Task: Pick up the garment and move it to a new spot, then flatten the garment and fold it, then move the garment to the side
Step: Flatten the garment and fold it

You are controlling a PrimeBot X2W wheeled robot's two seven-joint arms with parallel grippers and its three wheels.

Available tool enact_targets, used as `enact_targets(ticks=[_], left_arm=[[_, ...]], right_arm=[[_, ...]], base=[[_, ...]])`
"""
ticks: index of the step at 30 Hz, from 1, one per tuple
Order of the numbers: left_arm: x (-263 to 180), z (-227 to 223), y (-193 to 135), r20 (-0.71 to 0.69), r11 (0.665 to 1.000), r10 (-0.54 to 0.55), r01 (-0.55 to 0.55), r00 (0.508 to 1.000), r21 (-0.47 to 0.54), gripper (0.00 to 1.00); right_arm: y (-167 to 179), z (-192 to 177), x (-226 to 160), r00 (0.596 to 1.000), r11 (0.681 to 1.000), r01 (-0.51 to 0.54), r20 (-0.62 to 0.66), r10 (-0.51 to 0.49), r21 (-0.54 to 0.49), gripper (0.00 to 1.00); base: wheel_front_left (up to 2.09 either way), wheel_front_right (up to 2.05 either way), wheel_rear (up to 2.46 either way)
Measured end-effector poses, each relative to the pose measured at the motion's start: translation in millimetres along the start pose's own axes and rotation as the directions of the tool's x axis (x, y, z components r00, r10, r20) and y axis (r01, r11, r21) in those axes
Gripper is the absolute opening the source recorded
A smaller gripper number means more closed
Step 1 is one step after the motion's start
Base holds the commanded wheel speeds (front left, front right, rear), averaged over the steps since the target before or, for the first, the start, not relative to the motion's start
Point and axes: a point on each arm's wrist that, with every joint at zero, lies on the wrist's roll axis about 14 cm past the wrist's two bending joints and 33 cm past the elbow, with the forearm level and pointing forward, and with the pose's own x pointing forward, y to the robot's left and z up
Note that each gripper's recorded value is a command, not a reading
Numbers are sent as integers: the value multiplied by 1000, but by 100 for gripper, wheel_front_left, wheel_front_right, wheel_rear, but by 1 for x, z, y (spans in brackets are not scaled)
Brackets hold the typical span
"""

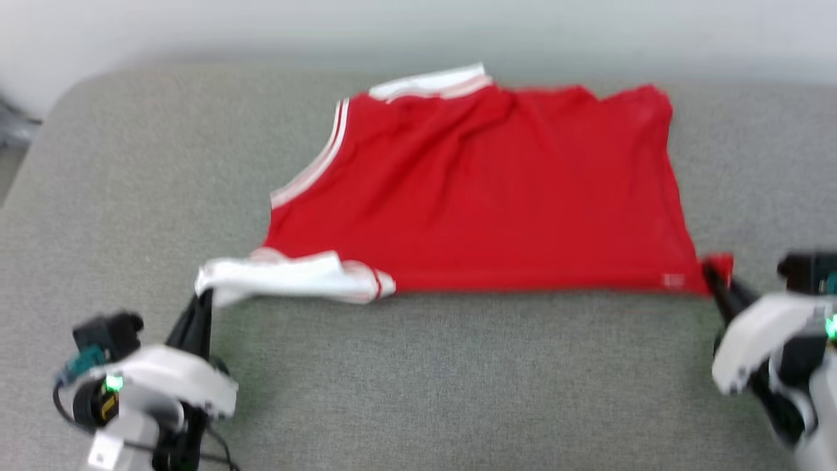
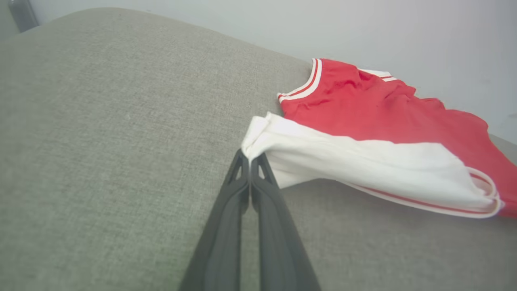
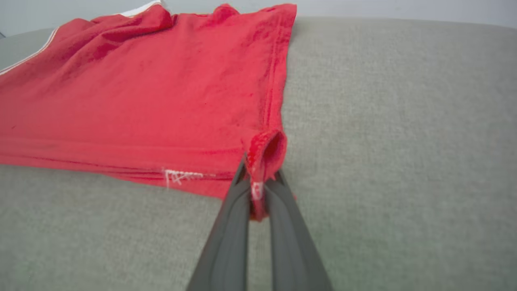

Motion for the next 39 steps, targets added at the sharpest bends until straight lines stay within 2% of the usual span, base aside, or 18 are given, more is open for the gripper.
enact_targets(ticks=[9, 15, 17, 26, 32, 39], left_arm=[[-73, -21, 13, -74, 998, 63, -64, 995, -23, 0], [-124, -30, 14, -123, 993, 100, -107, 987, -47, 0], [-129, -27, 10, -121, 994, 92, -98, 988, -44, 0], [-107, -5, -19, -84, 1000, -1, -1, 996, -23, 0], [-70, 7, -45, -57, 996, -88, 88, 994, -4, 0], [-26, 8, -59, -39, 992, -127, 127, 991, 3, 0]], right_arm=[[12, -37, -83, 997, 999, 24, -70, -21, 44, 0], [21, -61, -131, 989, 992, 61, -142, -45, 109, 0], [22, -65, -137, 986, 990, 70, -161, -50, 121, 0], [26, -58, -133, 981, 992, 70, -187, -49, 104, 0], [26, -48, -108, 981, 997, 51, -189, -39, 60, 0], [23, -37, -72, 985, 999, 32, -171, -27, 22, 0]], base=[[0, 0, 0], [0, 0, 0], [0, 0, 0], [0, 0, 0], [0, 0, 0], [0, 0, 0]])
